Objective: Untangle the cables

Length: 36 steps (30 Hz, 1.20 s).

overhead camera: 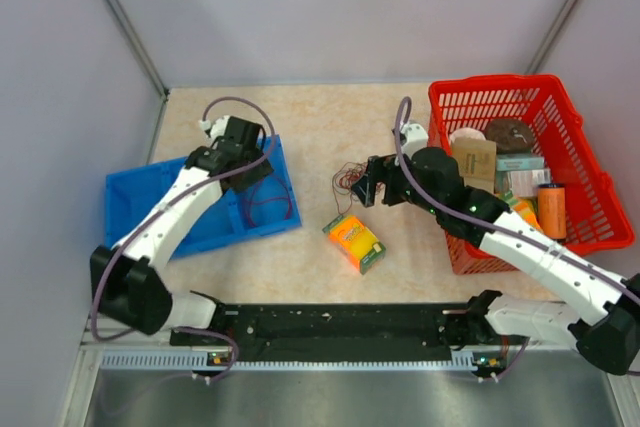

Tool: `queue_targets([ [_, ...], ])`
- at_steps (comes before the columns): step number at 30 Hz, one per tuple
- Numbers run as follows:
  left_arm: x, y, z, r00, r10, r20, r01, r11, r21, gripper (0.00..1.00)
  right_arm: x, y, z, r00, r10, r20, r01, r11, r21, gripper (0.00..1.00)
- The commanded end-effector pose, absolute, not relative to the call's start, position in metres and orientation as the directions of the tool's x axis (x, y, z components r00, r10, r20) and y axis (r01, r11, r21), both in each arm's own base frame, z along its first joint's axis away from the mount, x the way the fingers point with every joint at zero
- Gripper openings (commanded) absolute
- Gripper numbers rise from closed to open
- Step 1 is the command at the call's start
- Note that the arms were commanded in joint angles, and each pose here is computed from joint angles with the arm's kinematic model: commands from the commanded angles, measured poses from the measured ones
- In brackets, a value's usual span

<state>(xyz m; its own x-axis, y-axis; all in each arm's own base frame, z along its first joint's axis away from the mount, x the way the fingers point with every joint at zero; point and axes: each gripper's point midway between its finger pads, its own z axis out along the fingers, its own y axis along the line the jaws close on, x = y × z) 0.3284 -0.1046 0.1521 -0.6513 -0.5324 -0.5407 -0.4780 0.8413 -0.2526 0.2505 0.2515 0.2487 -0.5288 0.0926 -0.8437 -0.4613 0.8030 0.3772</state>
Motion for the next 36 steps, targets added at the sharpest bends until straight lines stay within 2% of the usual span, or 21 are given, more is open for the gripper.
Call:
queue_targets([
  [1,0.321,-0.109,0.219,-0.57,-0.492,-0.658,-0.29,0.87,-0.4,0.63,0.261,0.259,0.241,-0.531,0.068,-0.845,-0.465,0.81,0.358,0.86],
  [3,0.319,-0.126,0.262,-0.475,-0.483,-0.736,-0.066,0.853,-0.517,0.65,0.267,0.259,0.235,-0.545,0.056,-0.836,-0.45,0.823,0.348,0.86],
  [6,0.298,-0.162,0.286,-0.47,-0.437,-0.767,0.23,0.778,-0.585,0.79,0.285,0.253,0.221,-0.567,0.03,-0.823,-0.379,0.878,0.293,0.86],
  [9,0.285,-0.195,0.292,-0.54,-0.401,-0.74,0.38,0.668,-0.639,0.87,0.313,0.243,0.209,-0.591,-0.038,-0.806,-0.278,0.947,0.159,0.77],
  [10,0.282,-0.203,0.291,-0.562,-0.388,-0.731,0.406,0.64,-0.652,0.87,0.318,0.242,0.202,-0.607,-0.07,-0.792,-0.263,0.958,0.118,0.71],
  [12,0.276,-0.216,0.286,-0.6,-0.356,-0.717,0.441,0.6,-0.667,0.82,0.331,0.247,0.184,-0.644,-0.105,-0.758,-0.233,0.97,0.064,0.56],
  [14,0.271,-0.219,0.281,-0.609,-0.352,-0.711,0.444,0.591,-0.673,0.78,0.34,0.252,0.175,-0.66,-0.093,-0.745,-0.204,0.977,0.059,0.5],
  [17,0.266,-0.217,0.277,-0.598,-0.371,-0.711,0.44,0.59,-0.677,0.77,0.35,0.261,0.163,-0.685,-0.034,-0.727,-0.14,0.987,0.085,0.49],
  [22,0.259,-0.215,0.272,-0.597,-0.37,-0.712,0.442,0.589,-0.677,0.8,0.348,0.288,0.144,-0.739,0.213,-0.639,0.022,0.956,0.292,0.48],
  [26,0.256,-0.215,0.269,-0.6,-0.371,-0.709,0.441,0.586,-0.68,0.81,0.357,0.282,0.132,-0.703,0.275,-0.656,0.124,0.955,0.268,0.45],
  [36,0.255,-0.217,0.273,-0.597,-0.366,-0.714,0.456,0.578,-0.677,0.82,0.364,0.282,0.111,-0.693,0.344,-0.634,0.204,0.937,0.285,0.38],
])
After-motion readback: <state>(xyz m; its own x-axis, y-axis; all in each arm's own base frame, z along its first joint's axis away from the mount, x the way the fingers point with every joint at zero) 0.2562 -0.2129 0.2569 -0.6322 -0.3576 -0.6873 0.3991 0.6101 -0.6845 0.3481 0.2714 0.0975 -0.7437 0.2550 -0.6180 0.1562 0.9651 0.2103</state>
